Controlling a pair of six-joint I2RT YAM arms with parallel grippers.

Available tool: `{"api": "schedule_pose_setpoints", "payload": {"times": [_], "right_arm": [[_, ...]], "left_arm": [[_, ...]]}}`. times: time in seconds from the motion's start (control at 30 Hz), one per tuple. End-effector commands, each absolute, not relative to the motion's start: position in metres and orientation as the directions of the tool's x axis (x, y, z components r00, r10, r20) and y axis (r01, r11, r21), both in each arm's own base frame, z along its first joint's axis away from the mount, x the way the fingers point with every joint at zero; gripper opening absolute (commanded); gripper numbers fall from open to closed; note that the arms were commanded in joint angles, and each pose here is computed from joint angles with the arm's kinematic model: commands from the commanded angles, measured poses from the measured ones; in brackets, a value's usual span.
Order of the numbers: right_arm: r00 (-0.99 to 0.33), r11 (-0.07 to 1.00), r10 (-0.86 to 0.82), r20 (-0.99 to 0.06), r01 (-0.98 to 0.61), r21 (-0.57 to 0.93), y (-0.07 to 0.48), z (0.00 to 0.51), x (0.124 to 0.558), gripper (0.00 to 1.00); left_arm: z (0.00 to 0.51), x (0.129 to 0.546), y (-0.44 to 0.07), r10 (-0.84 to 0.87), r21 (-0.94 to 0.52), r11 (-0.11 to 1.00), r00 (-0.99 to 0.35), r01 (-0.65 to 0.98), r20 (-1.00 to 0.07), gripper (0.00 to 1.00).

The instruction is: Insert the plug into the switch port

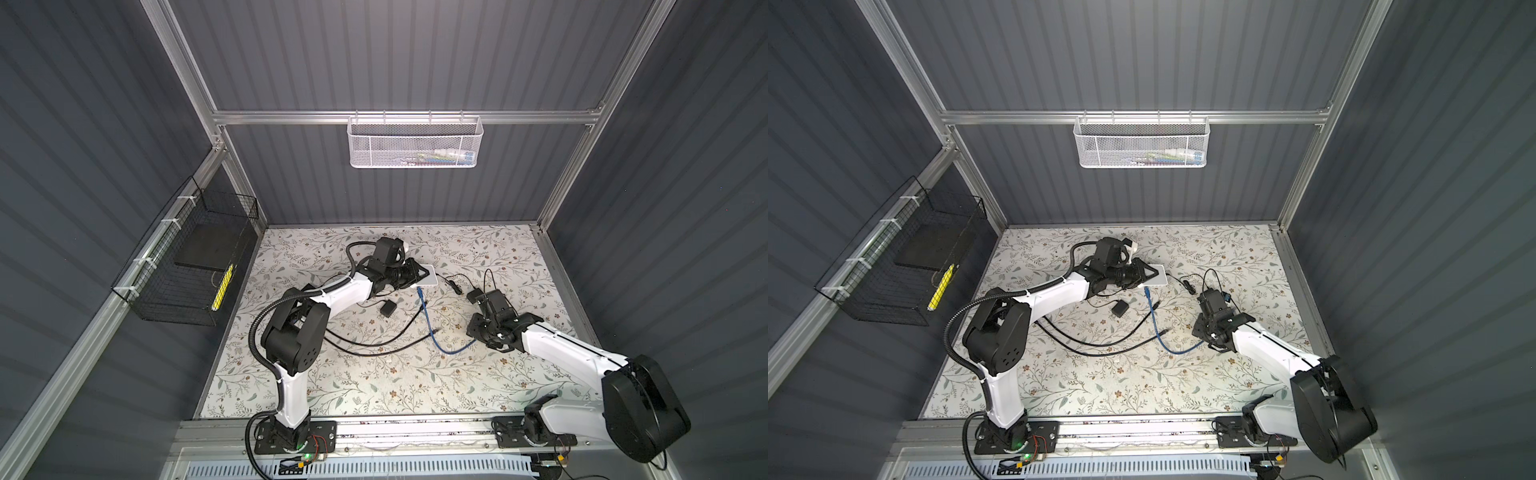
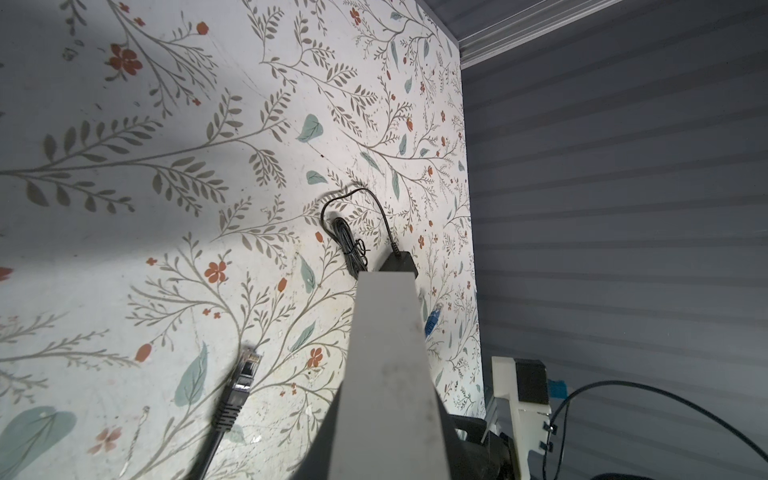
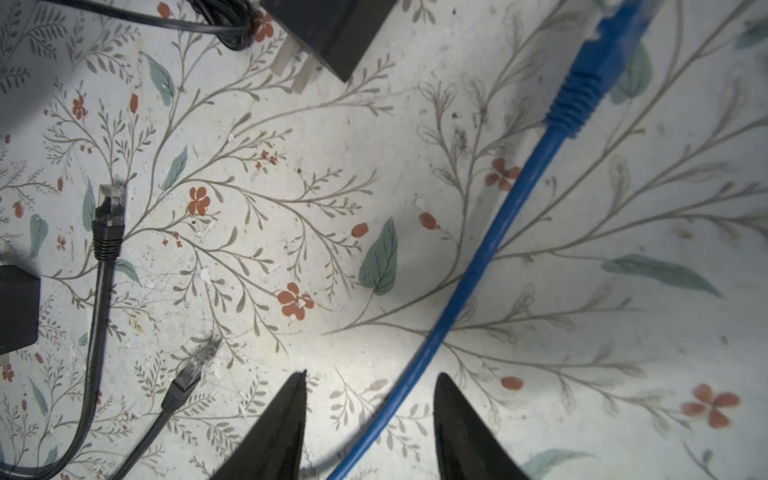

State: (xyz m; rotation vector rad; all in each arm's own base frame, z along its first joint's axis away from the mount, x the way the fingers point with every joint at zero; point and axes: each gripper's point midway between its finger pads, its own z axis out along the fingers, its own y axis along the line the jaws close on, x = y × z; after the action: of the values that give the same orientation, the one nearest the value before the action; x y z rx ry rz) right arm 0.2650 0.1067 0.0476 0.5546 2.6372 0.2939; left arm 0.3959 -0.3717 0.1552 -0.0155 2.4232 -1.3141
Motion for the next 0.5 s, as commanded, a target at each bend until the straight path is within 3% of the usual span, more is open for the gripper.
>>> {"api": "schedule_pose_setpoints", "payload": {"times": [0.0,0.47], "right_arm": [[-0.809,0.879,0.470,-0.354,0.392,0.273,0.096,0.050,0.255,0.52],[-0.799,0.844,0.533,-0.277,0.479,0.241,0.093,0.022,0.244,0.54]], "left_arm": [[0.157,0.395,-0.378,-0.165,-0.813,0.545,-0.924,0.206,-0.345,0.00],[0.152,0.397,-0.385,-0.148,-0.820,0.530,-0.929,0.215,-0.339,0.00]]}}
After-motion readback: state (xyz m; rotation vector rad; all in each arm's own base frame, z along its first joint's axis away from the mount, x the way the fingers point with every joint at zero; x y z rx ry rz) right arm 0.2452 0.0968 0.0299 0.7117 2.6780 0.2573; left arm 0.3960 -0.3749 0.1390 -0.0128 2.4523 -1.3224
